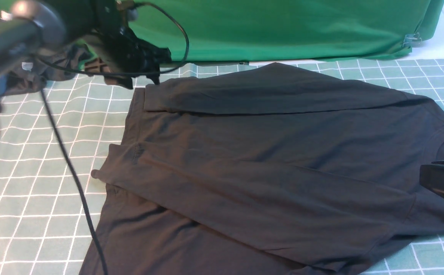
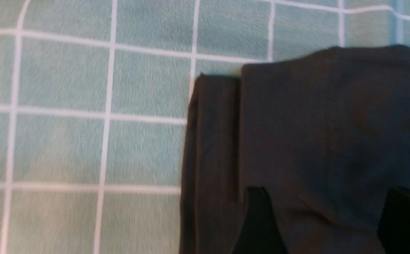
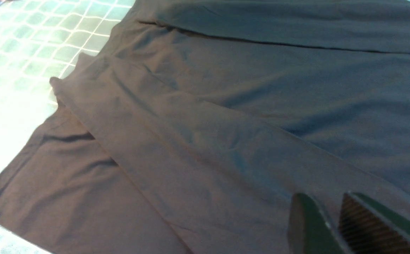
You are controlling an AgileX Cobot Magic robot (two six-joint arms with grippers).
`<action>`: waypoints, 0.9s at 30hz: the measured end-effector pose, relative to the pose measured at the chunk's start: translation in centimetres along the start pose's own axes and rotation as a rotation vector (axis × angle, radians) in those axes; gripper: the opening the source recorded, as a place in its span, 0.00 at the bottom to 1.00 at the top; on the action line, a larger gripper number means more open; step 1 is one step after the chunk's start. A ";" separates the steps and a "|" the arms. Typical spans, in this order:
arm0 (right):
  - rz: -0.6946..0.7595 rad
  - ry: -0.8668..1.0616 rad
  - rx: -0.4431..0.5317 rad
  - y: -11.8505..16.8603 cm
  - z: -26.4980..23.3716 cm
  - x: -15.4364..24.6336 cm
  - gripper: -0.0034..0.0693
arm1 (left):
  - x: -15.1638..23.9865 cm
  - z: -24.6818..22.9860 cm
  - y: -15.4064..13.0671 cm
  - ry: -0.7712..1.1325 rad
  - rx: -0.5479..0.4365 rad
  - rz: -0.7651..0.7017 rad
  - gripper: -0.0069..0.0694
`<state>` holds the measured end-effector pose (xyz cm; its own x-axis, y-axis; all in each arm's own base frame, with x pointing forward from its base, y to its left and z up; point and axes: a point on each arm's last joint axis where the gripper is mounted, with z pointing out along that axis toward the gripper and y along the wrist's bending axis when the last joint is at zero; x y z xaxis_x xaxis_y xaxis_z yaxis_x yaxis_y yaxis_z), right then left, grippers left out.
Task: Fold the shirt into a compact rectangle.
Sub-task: 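Grab the top left corner of the dark shirt with the left gripper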
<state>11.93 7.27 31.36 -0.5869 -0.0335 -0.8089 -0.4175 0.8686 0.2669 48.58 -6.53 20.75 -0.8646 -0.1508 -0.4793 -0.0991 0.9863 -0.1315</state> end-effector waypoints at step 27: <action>-0.026 0.000 0.017 -0.2 0.0 0.0 0.24 | 0.7 5.1 -0.3 0.004 0.017 0.152 0.11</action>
<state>12.00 7.14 31.33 -0.5757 -0.0561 -0.8157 -0.4207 0.8757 0.2368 50.53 -7.25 16.05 -0.8712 0.0009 -0.4909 0.0416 0.9965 -0.0719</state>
